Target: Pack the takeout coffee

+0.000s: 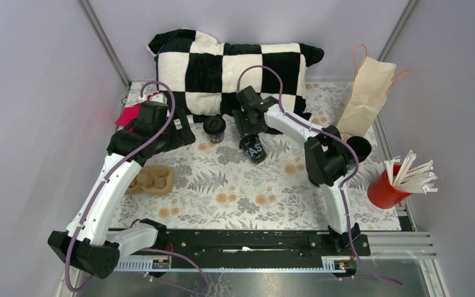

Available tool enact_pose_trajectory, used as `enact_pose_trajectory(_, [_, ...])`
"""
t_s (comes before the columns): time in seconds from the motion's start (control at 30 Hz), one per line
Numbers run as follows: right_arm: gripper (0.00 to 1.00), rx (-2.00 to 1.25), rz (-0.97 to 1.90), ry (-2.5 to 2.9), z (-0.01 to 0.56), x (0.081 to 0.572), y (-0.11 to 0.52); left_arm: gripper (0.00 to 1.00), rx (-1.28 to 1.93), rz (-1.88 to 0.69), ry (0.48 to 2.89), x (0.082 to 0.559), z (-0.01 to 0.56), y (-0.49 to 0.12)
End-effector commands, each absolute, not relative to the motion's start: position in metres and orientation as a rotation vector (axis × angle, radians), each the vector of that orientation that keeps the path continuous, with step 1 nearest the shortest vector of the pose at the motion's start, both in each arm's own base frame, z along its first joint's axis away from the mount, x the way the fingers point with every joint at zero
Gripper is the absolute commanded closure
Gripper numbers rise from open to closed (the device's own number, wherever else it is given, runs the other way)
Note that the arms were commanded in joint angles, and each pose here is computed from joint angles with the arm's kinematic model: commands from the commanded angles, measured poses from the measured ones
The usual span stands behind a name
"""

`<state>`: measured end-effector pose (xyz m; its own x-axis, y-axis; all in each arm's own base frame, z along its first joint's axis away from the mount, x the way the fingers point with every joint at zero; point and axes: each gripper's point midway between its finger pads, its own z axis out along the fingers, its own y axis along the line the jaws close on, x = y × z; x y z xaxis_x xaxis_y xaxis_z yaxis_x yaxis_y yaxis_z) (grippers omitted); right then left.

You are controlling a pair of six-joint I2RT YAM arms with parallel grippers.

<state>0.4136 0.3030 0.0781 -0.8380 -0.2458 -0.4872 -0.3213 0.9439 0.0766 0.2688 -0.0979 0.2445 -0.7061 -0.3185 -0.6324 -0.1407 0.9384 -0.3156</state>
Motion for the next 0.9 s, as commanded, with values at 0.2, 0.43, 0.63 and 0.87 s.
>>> enact_pose_trajectory(0.2, [0.09, -0.564, 0.169, 2.542, 0.130, 0.404, 0.291, 0.01, -0.289, -0.322, 2.364, 0.277, 0.244, -0.103])
enact_pose_trajectory(0.43, [0.00, -0.691, 0.188, 2.655, 0.125, 0.364, 0.276, 0.01, -0.270, -0.343, 2.375, 0.281, 0.242, -0.108])
enact_pose_trajectory(0.63, [0.00, -0.824, 0.438, 2.671, 0.112, 0.319, 0.285, 0.01, -0.250, -0.379, 2.399, 0.280, 0.239, -0.115])
enact_pose_trajectory(0.87, [0.03, -0.883, 0.491, 2.528, 0.084, 0.313, 0.283, 0.01, -0.154, -0.579, 2.480, 0.273, 0.227, -0.147])
